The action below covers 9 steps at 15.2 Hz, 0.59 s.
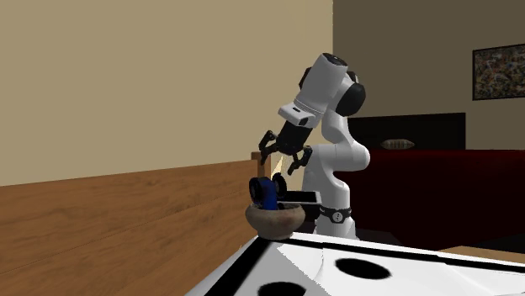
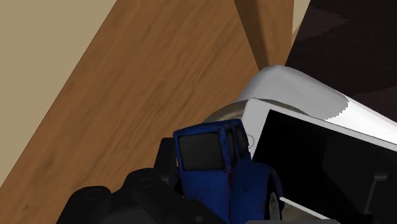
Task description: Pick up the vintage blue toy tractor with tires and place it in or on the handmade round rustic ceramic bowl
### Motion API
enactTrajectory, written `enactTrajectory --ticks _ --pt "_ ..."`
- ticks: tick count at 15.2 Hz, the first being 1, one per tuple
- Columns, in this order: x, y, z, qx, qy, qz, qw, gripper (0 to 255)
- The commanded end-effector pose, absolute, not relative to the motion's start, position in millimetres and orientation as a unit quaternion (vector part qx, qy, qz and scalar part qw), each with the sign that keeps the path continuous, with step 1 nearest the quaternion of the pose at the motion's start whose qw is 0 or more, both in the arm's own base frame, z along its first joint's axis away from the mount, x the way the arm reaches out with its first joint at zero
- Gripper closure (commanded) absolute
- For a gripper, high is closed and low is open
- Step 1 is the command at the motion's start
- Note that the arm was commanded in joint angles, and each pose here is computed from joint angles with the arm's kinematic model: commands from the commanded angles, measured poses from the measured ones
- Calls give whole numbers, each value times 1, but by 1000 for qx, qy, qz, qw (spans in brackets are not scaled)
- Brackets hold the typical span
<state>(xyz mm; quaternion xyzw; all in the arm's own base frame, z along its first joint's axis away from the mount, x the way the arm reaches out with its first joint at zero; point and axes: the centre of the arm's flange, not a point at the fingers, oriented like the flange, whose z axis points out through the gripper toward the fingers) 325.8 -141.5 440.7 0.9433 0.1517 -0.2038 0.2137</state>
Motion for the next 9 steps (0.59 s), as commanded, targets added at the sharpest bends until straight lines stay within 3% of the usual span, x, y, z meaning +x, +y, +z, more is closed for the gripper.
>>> enactTrajectory --ticks 1,5,9 --pt "326 -141 441 943 152 -204 214 0" --pt "342 -118 482 943 152 -204 214 0" --pt "342 -118 482 943 152 -204 214 0"
